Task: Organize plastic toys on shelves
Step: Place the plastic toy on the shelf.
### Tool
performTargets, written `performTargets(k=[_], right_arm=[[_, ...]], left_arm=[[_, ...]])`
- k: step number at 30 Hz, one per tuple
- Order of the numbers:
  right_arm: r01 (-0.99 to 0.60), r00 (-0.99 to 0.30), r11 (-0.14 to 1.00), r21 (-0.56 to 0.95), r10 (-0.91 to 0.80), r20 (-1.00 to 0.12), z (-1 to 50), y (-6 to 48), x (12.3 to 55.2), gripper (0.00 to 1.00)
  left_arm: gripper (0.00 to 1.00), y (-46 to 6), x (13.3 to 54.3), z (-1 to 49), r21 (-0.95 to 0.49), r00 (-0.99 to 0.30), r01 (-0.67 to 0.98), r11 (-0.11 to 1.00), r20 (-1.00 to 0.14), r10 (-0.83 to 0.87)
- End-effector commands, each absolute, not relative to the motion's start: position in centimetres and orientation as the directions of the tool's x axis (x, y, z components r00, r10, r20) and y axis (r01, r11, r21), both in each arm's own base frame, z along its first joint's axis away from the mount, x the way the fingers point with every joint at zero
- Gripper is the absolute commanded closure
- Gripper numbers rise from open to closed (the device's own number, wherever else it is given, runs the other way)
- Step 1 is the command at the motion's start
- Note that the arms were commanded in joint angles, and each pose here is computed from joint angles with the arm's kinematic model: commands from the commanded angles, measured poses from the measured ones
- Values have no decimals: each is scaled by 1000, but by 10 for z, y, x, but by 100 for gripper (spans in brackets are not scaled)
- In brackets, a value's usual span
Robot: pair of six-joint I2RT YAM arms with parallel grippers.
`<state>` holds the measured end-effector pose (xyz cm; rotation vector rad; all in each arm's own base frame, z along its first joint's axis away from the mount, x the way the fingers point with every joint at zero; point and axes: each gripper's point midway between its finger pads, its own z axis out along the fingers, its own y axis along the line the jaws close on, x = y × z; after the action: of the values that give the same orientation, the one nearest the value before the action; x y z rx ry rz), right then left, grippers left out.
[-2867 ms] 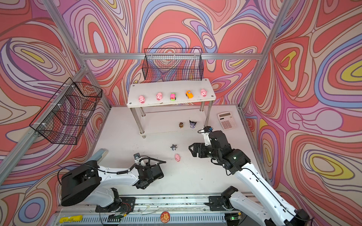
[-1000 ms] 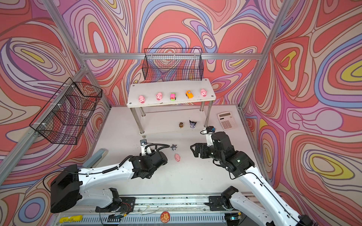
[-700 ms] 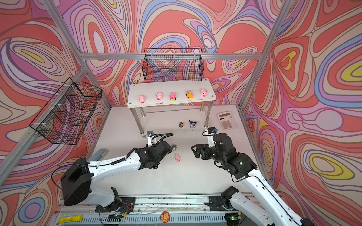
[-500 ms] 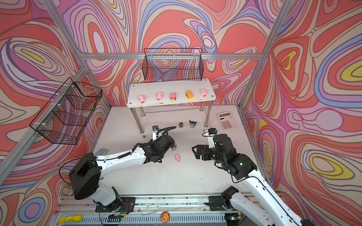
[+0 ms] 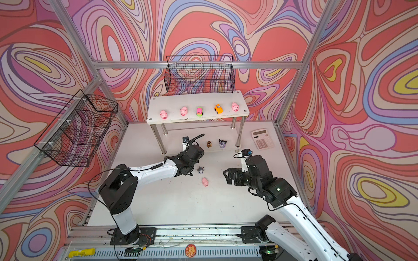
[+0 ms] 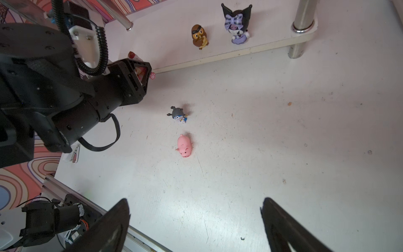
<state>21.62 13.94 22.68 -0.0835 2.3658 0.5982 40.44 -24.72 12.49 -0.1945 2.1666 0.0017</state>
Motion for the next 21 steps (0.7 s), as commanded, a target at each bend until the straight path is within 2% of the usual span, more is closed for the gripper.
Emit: performTargets(k=[1,21], right_arm=[[-197,-756,904,380,107,-646,233,135,217,2],[-182,-759,921,344,91,-645,227,131,222,2]], left_arm=[[70,-261,422,137,-103,-518,-111,988,-843,-146],[70,-272,456,127,-97,-507,-91,991,-852,-130]])
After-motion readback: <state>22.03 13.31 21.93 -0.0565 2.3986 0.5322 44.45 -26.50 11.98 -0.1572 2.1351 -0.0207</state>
